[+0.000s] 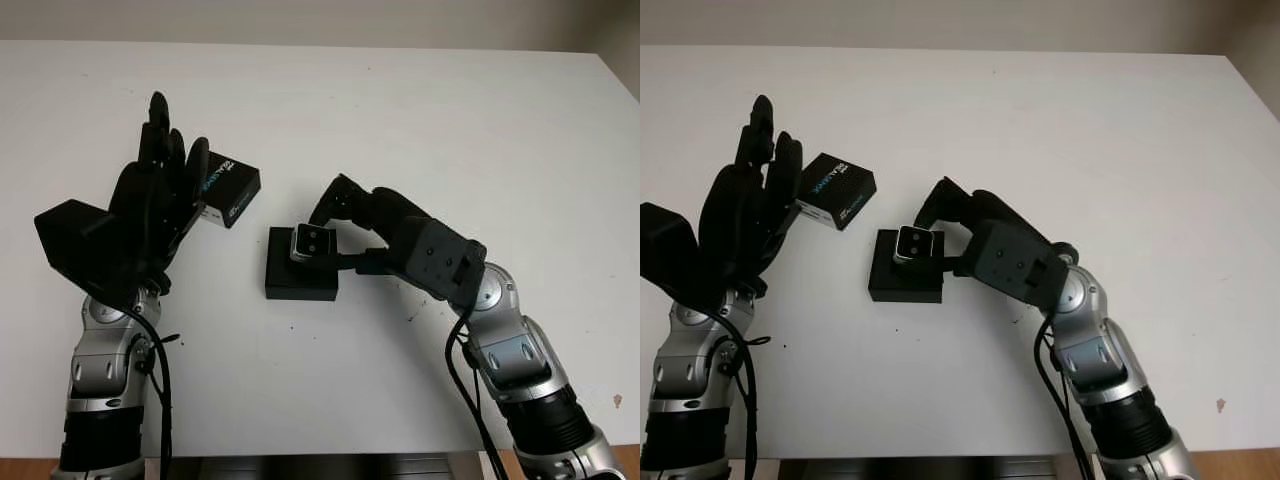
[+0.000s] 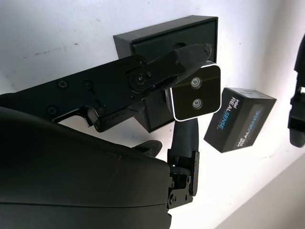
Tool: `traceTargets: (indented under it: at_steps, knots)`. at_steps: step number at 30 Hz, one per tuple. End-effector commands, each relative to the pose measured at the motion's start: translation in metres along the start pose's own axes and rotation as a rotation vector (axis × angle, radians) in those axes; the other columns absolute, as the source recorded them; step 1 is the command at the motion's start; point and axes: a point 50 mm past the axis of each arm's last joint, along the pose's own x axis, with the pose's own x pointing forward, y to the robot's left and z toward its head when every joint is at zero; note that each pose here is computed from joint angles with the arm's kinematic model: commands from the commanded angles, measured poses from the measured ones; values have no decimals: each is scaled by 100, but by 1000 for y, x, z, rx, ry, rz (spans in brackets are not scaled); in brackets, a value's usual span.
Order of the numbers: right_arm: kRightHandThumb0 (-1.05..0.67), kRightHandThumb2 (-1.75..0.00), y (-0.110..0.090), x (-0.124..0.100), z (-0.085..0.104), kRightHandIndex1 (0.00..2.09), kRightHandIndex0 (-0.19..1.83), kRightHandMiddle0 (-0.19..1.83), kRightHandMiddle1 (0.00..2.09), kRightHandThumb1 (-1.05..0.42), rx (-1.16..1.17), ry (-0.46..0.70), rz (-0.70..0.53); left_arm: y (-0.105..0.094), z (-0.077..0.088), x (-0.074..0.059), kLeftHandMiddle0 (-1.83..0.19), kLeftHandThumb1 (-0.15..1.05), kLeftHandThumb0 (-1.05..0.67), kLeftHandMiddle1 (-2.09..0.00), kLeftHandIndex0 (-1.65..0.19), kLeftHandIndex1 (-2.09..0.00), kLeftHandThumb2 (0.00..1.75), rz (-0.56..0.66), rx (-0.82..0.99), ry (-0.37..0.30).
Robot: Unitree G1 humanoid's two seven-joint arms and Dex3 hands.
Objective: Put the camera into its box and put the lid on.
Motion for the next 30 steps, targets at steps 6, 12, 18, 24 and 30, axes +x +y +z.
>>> traceTargets:
  at_steps: [6,12,18,24,30]
  knots:
    - [-44,-5,-2,4,0,31,26,30,201,-104,-31,-15,0,-3,4,-1,19,105,-72,0,19,0,45,-8,14,-29]
    - [-44,-5,-2,5,-1,31,28,32,199,-103,-44,-14,5,-2,5,-1,19,105,-71,0,19,0,46,-14,9,-27]
    - [-46,-5,-1,6,0,32,30,33,197,-103,-69,-14,9,-2,4,0,19,105,-72,0,19,0,46,-12,19,-25]
    - [-46,-5,-1,5,1,33,30,34,195,-103,-95,-17,15,-3,4,-1,19,105,-71,0,19,0,46,-9,7,-30]
    - [-47,-5,-1,6,0,33,30,33,192,-103,-101,-4,23,-3,4,-1,19,105,-71,0,19,0,46,-5,9,-27]
